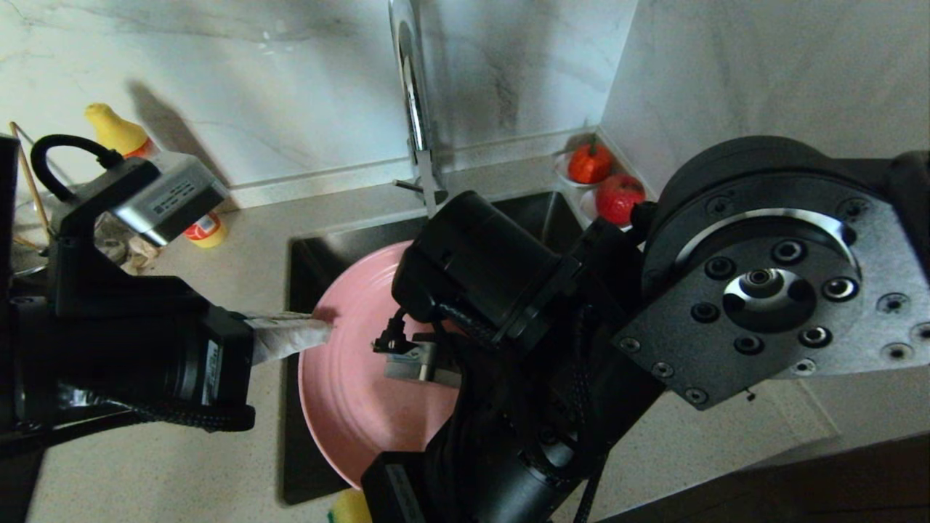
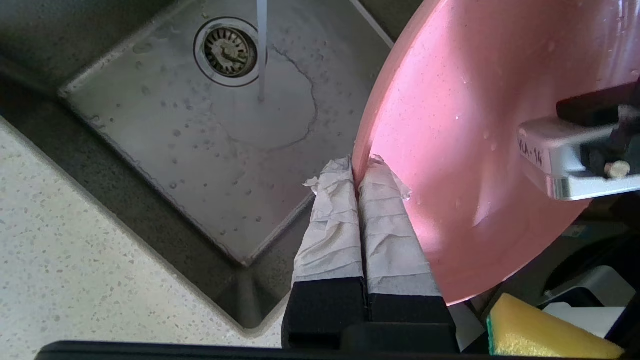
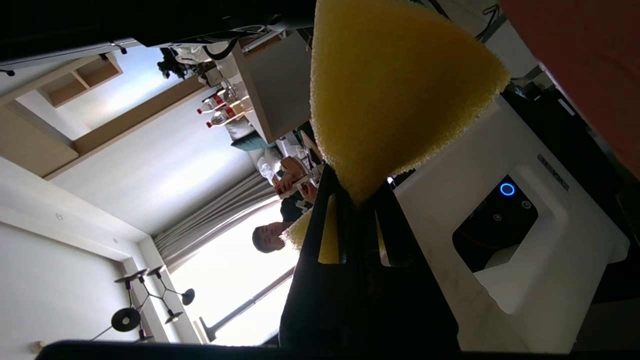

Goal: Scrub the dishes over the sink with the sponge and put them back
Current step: Wipe the plate

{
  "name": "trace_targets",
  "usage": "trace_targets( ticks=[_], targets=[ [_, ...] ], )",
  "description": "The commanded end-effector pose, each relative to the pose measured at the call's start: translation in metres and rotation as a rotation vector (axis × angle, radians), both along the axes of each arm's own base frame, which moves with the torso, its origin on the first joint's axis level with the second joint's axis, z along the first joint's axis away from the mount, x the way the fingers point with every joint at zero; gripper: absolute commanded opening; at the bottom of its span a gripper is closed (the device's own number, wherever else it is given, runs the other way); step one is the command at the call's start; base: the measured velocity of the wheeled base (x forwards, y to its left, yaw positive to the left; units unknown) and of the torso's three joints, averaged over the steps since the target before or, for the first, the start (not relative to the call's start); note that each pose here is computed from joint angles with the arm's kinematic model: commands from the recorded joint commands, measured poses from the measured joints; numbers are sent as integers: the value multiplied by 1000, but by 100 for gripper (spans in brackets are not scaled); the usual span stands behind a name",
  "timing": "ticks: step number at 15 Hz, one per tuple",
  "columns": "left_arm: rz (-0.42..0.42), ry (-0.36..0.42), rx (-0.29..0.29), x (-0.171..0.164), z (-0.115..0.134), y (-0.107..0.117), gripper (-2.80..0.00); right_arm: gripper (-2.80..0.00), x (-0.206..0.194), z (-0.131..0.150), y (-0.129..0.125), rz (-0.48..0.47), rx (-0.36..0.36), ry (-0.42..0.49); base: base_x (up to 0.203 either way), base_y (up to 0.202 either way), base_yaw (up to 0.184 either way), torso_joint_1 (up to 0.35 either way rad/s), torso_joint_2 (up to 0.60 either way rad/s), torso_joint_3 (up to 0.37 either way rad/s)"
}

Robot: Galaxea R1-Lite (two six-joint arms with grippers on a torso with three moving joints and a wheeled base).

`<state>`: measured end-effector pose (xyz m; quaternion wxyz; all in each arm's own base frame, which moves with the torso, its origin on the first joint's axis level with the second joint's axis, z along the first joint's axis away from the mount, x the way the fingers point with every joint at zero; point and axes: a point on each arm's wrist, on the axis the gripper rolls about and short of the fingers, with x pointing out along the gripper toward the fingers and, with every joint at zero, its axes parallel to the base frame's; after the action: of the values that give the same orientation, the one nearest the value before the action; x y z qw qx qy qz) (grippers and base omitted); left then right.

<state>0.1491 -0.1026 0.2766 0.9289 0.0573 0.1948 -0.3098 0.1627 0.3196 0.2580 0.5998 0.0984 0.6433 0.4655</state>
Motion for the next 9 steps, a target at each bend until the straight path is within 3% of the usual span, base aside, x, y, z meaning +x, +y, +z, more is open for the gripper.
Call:
trace_targets(
  ticks=[1,9],
  targets=[
    [-3,-12,-8,-6,2,4,-280,-280,1,3,-4,-10,4,0,0,0,0,0,0,0],
    [-23,4,8,-14,-8,6,-280,-280,7,21,-18,-57,64,-55,0,0,0,0,0,0]
  ],
)
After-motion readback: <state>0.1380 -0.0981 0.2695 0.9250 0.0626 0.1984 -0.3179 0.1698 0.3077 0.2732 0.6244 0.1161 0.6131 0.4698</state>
